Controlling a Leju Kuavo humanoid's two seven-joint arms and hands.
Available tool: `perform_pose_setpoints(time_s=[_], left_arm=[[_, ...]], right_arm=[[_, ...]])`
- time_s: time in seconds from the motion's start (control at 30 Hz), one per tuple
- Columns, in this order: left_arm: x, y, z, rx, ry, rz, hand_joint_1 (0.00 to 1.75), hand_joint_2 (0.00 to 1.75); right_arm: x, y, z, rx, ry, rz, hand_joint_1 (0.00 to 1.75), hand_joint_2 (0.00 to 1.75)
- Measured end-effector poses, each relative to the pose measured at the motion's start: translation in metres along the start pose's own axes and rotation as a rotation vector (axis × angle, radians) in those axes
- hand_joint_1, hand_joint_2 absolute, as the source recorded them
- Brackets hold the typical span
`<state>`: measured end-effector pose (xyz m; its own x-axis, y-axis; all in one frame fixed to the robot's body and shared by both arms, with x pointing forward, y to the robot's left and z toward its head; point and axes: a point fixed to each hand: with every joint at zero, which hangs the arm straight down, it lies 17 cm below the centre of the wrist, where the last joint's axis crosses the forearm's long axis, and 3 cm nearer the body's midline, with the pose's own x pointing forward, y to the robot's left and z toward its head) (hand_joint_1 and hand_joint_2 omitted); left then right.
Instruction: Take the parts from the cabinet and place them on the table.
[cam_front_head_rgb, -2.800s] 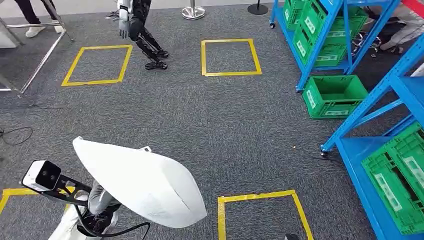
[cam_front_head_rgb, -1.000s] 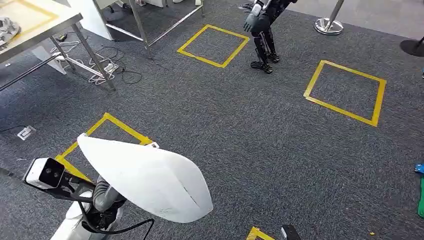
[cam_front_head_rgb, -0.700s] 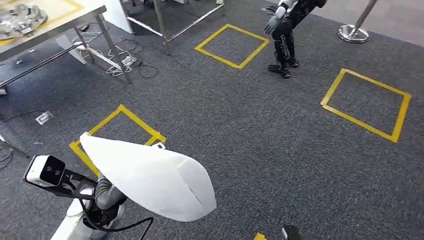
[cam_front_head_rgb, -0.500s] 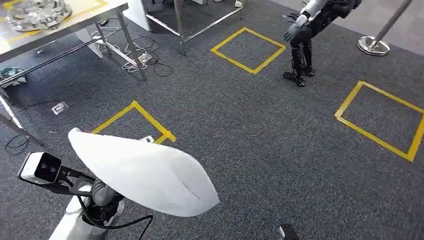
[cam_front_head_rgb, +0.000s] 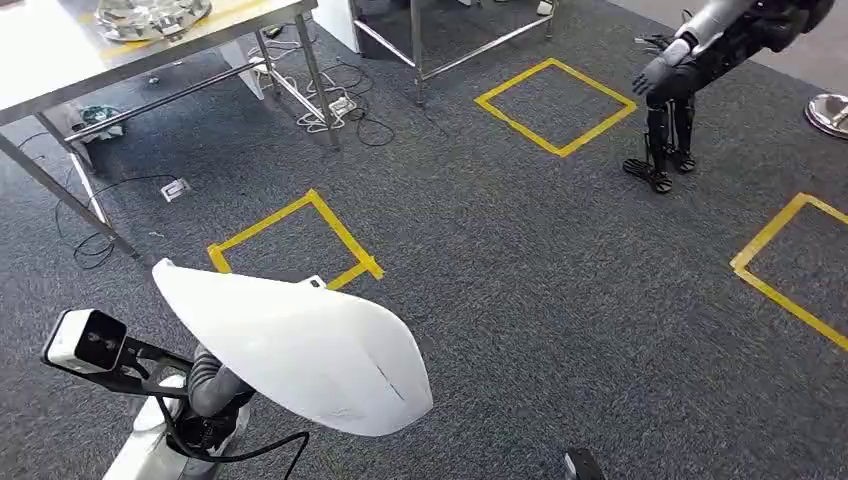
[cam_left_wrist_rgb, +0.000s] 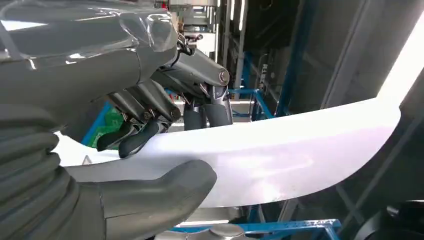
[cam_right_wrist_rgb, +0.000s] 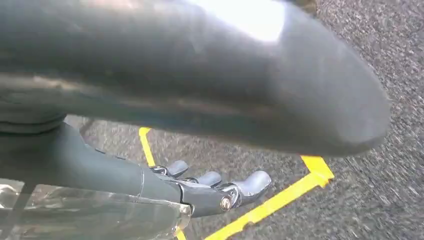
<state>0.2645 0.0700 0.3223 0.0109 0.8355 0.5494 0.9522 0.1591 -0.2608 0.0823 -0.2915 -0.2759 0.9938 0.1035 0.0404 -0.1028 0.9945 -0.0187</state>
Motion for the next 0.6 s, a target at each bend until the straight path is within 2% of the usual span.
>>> perform_pose_setpoints(time_s=[0.4,0.6], left_arm=[[0.0,-0.003,-0.003,-0.02,0.004,0.008,1.75,1.75],[0.0,-0.004,-0.007,-0.026,-0.002,0.015,1.75,1.75]], right_arm=[[0.003,0.004,0.001,0.009,-0.001,-0.013,0.0,0.0],[-0.01,0.0,-0.001,0.002,0.018,-0.032,0.0,0.0]])
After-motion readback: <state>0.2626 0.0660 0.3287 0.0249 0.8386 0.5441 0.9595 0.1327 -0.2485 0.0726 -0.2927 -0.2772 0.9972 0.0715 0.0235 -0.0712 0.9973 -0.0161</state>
